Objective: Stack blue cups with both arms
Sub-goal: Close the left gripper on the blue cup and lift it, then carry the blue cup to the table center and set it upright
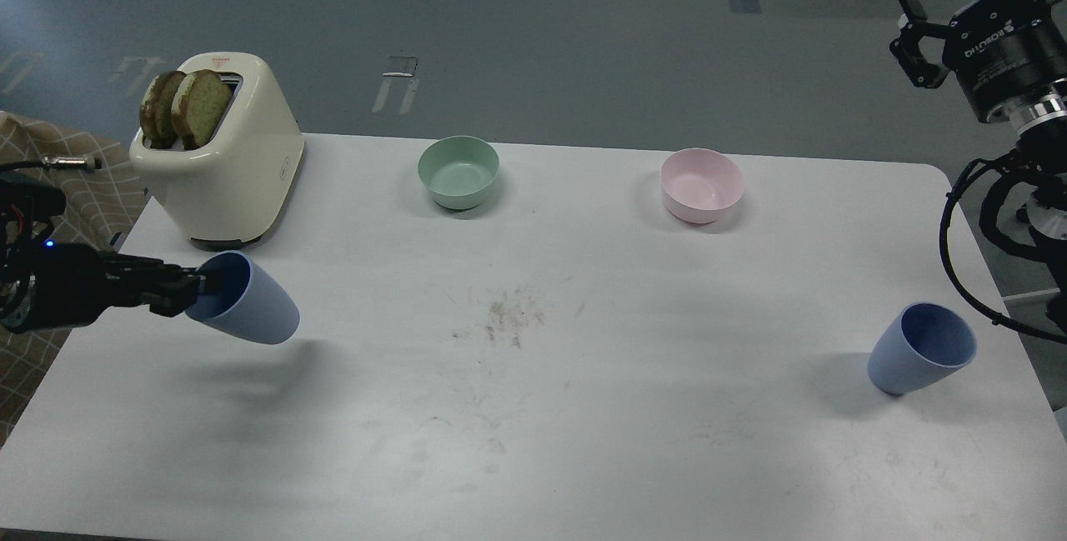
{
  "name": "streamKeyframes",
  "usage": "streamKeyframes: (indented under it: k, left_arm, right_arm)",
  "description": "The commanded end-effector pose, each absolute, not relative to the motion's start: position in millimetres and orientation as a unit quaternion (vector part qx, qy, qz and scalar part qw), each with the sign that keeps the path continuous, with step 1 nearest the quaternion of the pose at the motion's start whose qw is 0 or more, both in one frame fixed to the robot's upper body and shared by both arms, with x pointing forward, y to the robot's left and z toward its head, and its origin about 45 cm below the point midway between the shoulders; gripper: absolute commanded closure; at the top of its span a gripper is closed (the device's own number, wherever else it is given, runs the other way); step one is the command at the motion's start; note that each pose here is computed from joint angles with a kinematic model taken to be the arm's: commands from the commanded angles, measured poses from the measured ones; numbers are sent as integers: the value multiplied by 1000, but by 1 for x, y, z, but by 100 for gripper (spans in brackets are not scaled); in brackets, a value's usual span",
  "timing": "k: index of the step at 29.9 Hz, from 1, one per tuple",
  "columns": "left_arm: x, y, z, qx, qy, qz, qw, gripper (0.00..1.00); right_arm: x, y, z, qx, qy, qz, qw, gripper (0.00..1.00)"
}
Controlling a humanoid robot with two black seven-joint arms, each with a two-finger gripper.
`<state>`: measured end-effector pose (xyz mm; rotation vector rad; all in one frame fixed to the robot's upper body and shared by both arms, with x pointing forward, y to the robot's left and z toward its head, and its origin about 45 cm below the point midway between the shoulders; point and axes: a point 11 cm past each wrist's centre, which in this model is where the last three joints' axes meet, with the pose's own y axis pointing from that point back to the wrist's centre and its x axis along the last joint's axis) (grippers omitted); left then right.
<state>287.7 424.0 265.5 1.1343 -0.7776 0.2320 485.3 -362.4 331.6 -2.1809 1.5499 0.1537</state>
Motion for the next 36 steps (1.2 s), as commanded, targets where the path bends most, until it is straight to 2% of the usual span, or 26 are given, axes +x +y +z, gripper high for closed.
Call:
streamKeyframes:
  k: [1,4,5,11,20,28,36]
  left_arm:
    - [304,387,296,495,-411,80,762,100]
    - [323,345,314,466,-446,48,763,100]
    - [334,317,320,437,-472,40,765,100]
    - [356,231,329,359,-527,17,770,100]
    - [374,136,289,336,-570,-36,749,100]
    - [376,98,248,377,-572,-133,716,100]
    - [380,85,228,393,-561,-153,712,100]
  right_arm:
    - [493,-353,362,-800,548,34,243,0]
    - [498,-346,386,-805,537,16,253,0]
    - [501,-342,399,-807,531,7,258,0]
    - [511,-305,445,-836,493,-36,239,0]
    - [512,-296,471,-841,479,-57,244,0]
    - [512,-296,467,-842,480,-55,242,0]
    - [512,-295,465,-842,480,-53,240,0]
